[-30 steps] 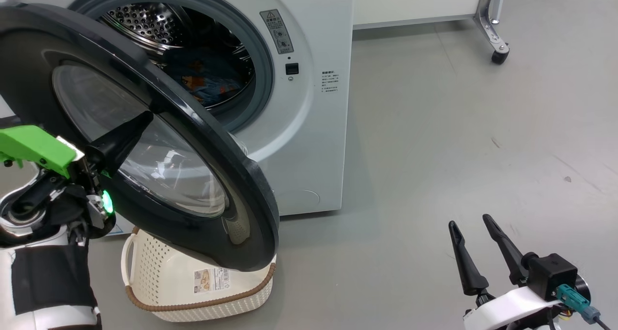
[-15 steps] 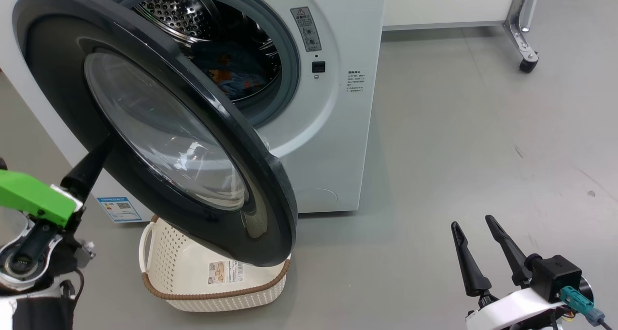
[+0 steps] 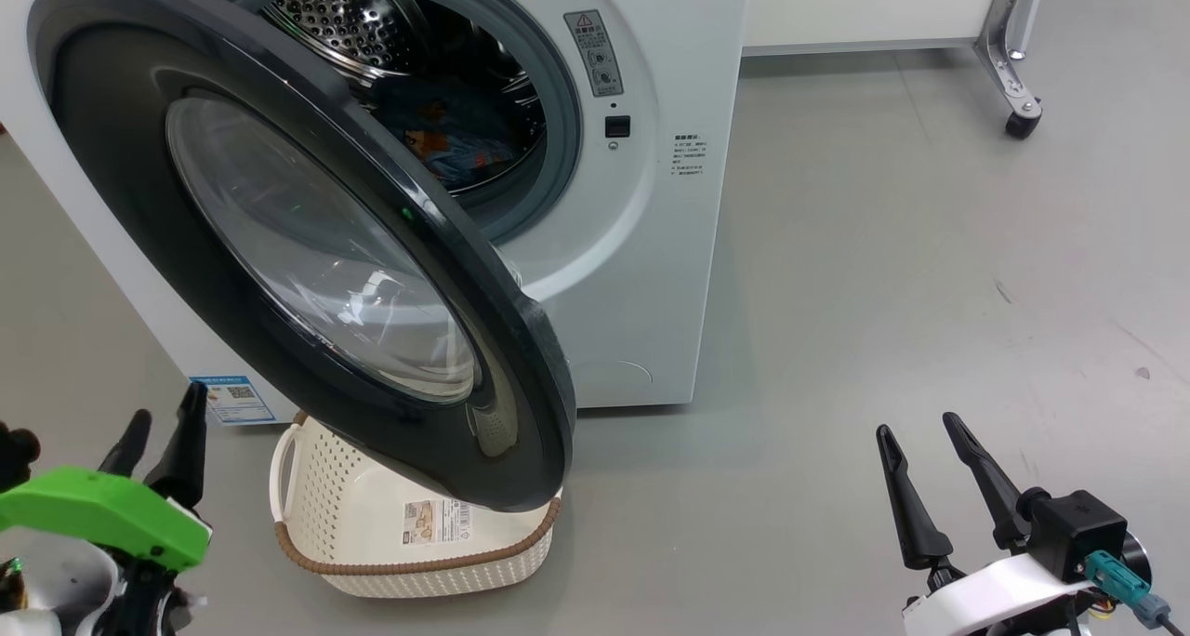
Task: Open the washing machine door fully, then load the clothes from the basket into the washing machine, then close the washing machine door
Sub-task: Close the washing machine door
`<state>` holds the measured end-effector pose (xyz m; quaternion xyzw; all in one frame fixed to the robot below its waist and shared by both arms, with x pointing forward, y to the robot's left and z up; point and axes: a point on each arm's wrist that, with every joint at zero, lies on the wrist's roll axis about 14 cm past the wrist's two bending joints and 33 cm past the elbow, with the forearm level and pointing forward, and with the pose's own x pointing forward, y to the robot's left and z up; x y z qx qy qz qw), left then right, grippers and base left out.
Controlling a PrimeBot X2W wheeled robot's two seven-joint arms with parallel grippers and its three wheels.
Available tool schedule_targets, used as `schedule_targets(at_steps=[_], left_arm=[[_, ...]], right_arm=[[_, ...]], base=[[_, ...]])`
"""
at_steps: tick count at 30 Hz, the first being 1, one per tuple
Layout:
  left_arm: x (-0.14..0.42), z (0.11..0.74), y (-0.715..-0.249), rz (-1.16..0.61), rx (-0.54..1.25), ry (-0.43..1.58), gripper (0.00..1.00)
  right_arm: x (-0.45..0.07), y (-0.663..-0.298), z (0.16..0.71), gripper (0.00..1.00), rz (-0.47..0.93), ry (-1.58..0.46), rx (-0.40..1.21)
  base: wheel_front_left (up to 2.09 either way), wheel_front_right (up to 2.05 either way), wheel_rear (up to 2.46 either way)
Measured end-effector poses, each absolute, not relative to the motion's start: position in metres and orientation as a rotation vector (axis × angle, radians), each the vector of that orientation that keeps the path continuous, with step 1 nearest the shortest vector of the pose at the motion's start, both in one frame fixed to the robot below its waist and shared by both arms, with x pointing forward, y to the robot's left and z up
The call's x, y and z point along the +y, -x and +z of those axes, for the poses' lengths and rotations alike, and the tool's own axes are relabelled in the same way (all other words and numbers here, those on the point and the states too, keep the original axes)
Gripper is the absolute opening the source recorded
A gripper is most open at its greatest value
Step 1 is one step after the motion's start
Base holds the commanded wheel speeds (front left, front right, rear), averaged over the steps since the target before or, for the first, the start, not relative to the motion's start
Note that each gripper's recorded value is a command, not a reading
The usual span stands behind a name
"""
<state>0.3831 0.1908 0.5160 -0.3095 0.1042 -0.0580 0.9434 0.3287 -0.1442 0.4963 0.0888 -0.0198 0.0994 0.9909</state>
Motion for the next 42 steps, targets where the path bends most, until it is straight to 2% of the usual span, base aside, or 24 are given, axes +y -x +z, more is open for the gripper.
schedule_targets(at_steps=[8,16,23,34,42], left_arm=[[0.198,0.509,-0.366,-0.068,0.103,0.424,1.0],[0.185,0.486,-0.345,-0.098,0.092,0.29,1.0],[0.18,0.492,-0.338,-0.136,-0.031,0.173,1.0],[0.189,0.451,-0.322,-0.101,0.108,0.1,1.0],[0.183,0.457,-0.323,-0.094,0.084,0.11,1.0]], right_arm=[[-0.144,-0.33,0.496,1.0,0.207,-0.17,-0.037],[-0.142,-0.329,0.495,1.0,0.212,-0.172,-0.032],[-0.143,-0.328,0.493,1.0,0.202,-0.177,-0.029],[-0.159,-0.327,0.493,1.0,0.174,-0.088,-0.032],[-0.166,-0.329,0.496,1.0,0.161,-0.033,-0.043]], base=[[0.0,0.0,0.0],[0.0,0.0,0.0],[0.0,0.0,0.0],[0.0,0.0,0.0],[0.0,0.0,0.0]])
